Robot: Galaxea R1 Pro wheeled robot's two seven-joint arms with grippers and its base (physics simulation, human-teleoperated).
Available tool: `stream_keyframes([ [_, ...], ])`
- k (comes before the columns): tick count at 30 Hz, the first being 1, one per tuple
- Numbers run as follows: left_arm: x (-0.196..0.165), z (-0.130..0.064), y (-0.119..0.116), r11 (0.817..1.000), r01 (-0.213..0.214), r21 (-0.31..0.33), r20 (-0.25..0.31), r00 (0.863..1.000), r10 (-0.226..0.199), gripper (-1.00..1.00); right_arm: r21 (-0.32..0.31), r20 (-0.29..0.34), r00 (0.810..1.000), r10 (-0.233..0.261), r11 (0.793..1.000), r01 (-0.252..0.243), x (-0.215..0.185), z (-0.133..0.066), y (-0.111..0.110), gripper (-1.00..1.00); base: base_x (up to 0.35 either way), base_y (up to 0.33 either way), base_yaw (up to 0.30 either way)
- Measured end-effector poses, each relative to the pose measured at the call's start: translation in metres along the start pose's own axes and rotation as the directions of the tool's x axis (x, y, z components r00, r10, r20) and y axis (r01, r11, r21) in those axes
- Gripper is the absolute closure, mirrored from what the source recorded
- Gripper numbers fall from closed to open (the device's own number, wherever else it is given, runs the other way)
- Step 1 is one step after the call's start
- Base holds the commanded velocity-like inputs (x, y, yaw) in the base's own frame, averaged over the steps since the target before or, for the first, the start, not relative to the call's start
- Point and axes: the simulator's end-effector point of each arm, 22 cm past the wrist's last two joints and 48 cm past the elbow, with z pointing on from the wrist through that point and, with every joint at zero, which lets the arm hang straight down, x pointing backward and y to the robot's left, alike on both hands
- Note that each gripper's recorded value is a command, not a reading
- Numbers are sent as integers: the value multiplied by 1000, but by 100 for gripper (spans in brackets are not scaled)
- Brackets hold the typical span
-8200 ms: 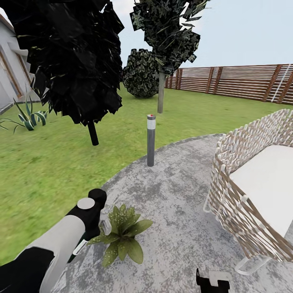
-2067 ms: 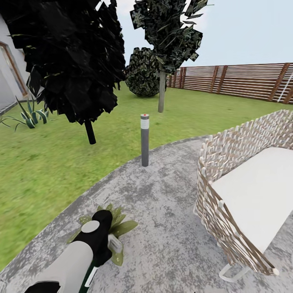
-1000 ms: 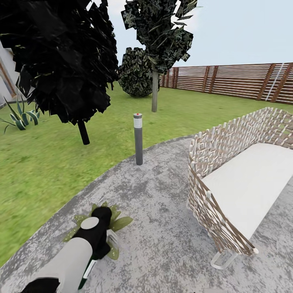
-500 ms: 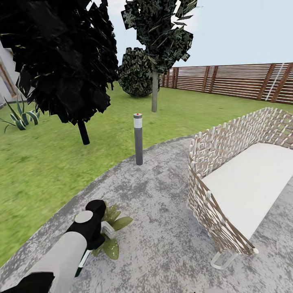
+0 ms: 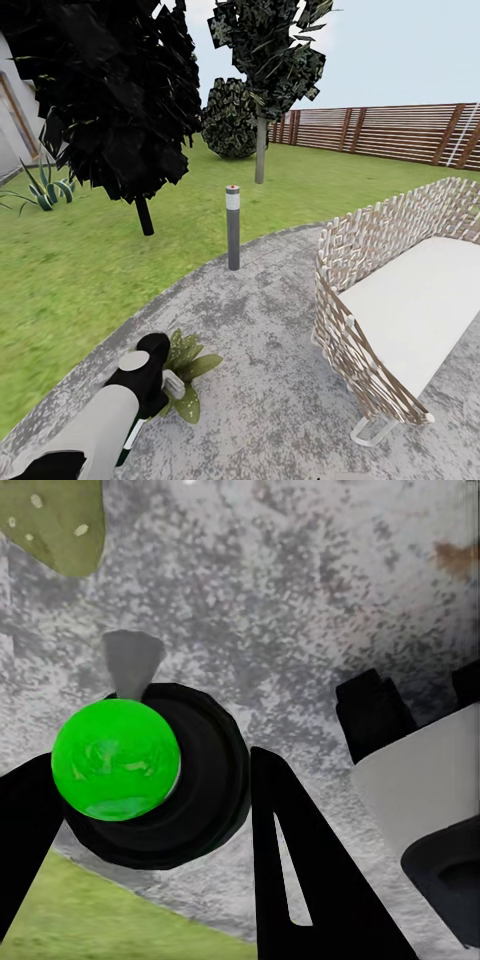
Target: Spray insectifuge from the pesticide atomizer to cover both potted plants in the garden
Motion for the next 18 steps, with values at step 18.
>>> stream_keyframes([
  [18,9,24,-19,999,-26,-21,-27,999,26,100,1,0,1000,-1,1000,1,0,0,-1,-100,0,-38,0],
])
